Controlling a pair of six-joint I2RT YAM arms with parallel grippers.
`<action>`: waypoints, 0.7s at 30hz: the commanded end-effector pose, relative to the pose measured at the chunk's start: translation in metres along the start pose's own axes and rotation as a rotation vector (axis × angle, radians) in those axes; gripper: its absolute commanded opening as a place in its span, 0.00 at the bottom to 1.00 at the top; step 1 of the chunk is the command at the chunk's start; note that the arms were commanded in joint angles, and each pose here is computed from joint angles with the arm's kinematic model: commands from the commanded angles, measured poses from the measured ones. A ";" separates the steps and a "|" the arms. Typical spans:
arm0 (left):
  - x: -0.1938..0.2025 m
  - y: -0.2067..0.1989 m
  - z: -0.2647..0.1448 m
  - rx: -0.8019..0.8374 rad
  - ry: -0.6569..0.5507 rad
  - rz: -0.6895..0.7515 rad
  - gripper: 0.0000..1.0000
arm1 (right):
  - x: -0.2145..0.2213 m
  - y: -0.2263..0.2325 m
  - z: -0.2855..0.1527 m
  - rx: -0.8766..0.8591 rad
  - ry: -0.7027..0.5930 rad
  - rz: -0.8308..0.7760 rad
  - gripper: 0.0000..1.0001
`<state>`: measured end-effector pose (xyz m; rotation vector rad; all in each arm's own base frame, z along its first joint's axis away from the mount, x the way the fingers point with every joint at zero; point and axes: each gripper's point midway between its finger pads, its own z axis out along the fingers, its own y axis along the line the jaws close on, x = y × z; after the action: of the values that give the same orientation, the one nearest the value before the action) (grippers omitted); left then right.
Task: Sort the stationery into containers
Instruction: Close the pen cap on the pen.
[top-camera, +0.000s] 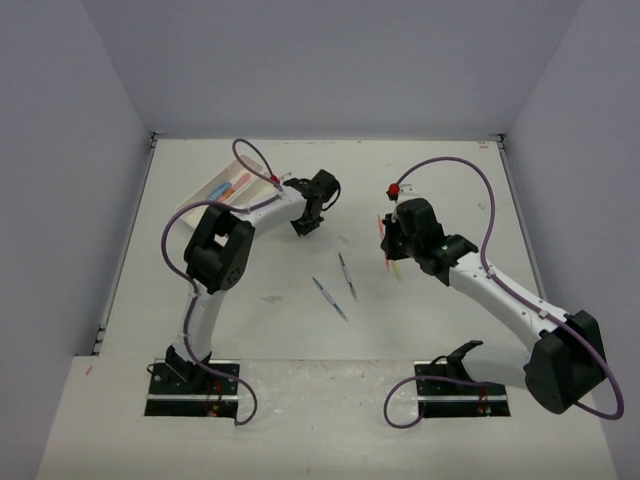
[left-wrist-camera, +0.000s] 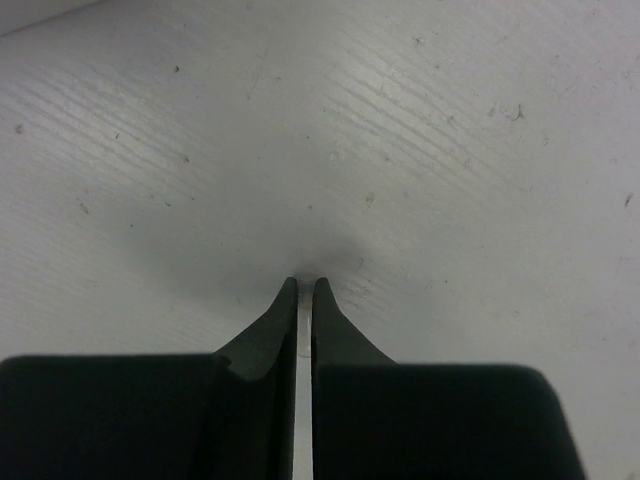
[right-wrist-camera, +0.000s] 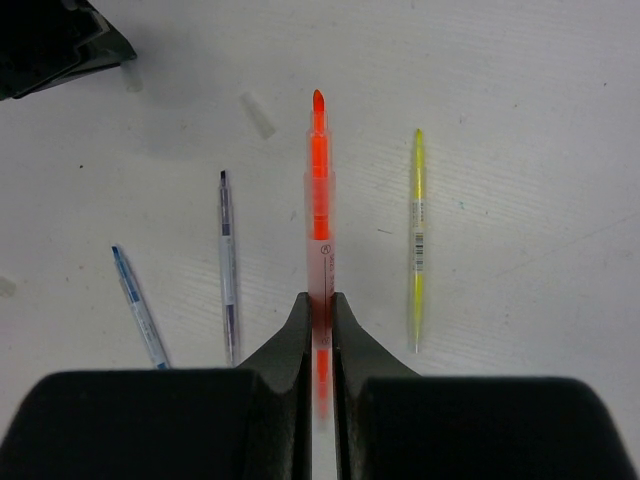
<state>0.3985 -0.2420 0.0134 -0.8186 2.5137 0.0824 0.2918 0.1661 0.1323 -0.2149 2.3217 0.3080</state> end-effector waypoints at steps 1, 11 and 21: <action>0.021 0.018 0.015 -0.017 0.071 0.032 0.00 | -0.009 0.006 -0.001 -0.036 -0.042 -0.003 0.00; -0.019 -0.051 -0.109 0.694 -0.113 0.207 0.00 | -0.014 0.097 -0.048 -0.607 -0.114 -0.018 0.00; -0.001 -0.010 -0.354 1.731 -0.451 0.367 0.00 | -0.006 0.168 -0.131 -1.046 -0.314 0.196 0.00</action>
<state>0.3088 -0.3075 0.2598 0.0286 1.7969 -1.1034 0.2016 0.2563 0.1957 -0.3322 1.9017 1.2661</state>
